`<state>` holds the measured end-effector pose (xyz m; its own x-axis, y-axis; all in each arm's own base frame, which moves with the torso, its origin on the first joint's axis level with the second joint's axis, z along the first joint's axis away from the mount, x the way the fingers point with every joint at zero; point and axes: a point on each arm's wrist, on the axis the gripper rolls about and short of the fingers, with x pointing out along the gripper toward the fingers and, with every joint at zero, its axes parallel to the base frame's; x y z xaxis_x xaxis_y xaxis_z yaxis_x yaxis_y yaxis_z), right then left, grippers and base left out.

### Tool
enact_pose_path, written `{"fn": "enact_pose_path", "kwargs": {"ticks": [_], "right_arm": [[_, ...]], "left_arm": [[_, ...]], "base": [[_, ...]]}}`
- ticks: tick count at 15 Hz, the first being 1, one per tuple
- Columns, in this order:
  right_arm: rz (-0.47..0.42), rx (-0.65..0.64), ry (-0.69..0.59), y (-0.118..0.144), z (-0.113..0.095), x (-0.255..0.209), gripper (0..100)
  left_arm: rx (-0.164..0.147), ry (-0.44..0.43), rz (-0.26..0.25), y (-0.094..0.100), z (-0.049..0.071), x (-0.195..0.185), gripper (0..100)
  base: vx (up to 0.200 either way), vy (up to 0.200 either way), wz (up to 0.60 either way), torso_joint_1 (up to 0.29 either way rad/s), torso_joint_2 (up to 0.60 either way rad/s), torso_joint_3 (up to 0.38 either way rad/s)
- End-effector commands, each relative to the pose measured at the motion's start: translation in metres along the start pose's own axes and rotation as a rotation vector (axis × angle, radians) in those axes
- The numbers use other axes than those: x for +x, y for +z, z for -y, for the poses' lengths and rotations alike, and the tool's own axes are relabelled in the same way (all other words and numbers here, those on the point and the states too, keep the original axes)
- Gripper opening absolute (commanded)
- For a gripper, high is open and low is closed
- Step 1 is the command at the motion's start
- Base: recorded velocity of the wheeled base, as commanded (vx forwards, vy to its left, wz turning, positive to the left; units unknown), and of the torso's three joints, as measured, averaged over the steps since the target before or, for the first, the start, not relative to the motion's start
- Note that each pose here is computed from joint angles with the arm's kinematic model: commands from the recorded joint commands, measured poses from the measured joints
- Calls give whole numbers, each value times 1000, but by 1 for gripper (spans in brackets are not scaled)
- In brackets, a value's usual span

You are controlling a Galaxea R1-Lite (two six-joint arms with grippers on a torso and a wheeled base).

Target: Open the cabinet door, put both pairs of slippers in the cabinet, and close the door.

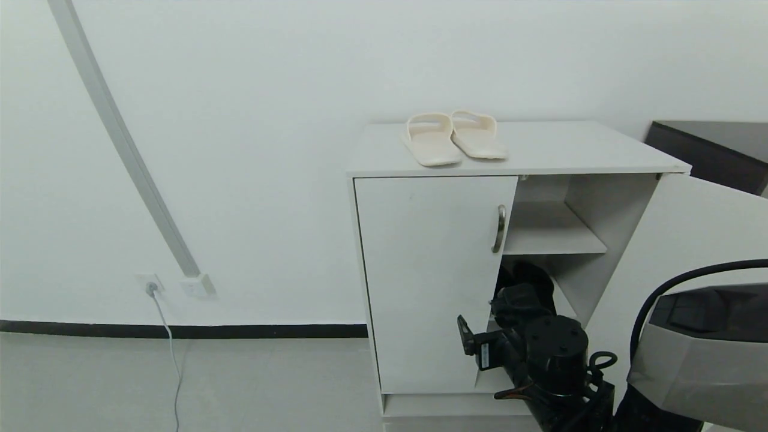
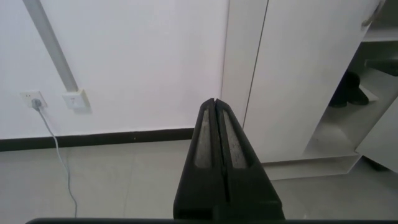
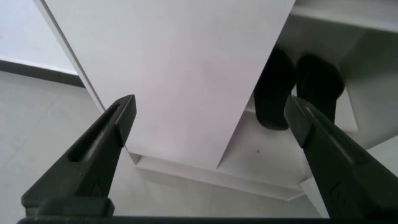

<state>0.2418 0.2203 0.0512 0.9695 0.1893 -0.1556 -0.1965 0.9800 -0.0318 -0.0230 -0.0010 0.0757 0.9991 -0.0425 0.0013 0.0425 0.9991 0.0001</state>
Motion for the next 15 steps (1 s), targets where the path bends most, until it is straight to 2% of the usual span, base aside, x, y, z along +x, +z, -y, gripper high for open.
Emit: {"fn": "enact_pose_path", "kwargs": {"ticks": [1,15], "right_arm": [[0,0,0,0,0,0,100],[-2,1,-9,-2,2,2,100]], "left_arm": [[0,1,-1,0,0,0,0],[6,-2,-3,0,0,0,0]], "base": [[0,0,0,163,-486,-325],[0,0,0,207,-523,-319]]}}
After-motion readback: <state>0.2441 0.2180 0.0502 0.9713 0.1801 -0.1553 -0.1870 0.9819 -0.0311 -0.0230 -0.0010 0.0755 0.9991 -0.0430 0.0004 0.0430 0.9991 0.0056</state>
